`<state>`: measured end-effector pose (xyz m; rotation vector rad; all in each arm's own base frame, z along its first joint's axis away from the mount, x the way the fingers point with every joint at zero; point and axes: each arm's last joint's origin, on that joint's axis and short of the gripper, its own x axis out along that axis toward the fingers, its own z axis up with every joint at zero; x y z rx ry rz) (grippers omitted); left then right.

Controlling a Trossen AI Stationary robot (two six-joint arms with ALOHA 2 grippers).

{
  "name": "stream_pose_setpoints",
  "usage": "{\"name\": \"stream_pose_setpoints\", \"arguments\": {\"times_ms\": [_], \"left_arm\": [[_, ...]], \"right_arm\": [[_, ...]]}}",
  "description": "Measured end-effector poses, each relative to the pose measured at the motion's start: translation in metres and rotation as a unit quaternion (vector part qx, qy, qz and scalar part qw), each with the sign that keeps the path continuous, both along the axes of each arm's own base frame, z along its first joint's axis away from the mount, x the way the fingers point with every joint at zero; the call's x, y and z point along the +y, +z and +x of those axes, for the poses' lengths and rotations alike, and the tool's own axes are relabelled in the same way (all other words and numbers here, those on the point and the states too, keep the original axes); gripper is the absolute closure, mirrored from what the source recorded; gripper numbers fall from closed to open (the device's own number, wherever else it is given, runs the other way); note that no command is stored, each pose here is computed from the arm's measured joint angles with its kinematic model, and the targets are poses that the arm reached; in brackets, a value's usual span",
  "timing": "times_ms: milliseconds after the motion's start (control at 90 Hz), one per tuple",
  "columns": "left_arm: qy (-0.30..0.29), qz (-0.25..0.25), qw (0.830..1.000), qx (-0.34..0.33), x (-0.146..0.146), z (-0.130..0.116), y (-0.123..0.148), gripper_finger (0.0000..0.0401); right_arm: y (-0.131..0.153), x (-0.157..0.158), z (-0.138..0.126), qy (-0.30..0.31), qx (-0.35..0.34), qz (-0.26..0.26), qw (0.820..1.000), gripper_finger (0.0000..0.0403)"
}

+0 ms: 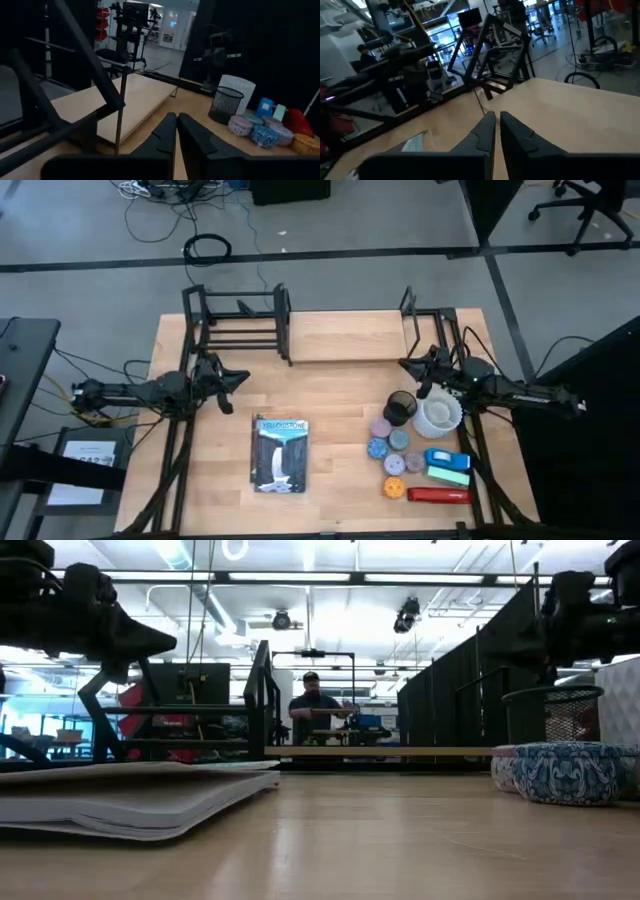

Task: Stock shelves
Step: Return to Home Position

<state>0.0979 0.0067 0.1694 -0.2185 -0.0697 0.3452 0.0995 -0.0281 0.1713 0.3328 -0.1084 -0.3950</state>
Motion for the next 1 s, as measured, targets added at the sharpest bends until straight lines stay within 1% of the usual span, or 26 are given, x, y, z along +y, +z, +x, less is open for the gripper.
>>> {"name": "stream_pose_setpoints", "arguments": {"times_ms": [356,578,778,1000], "left_arm": [[0.0,0.0,1.0,-0.007,0.0,0.0,0.001,0.0401],[0.0,-0.001,1.0,-0.017,0.0,-0.001,0.003,0.0401],[0.0,-0.002,1.0,-0.03,0.0,-0.003,0.005,0.0401],[-0.002,-0.002,0.999,-0.042,0.0,-0.003,0.007,0.0401]], "right_arm": [[0.0,0.001,0.0,0.002,-0.003,-0.001,1.0,0.0399],[0.005,0.01,-0.002,0.043,-0.029,-0.006,0.999,0.0399],[0.01,0.013,-0.005,0.06,-0.063,-0.011,0.996,0.0396],[0.011,0.017,-0.005,0.078,-0.067,-0.01,0.995,0.0398]]}}
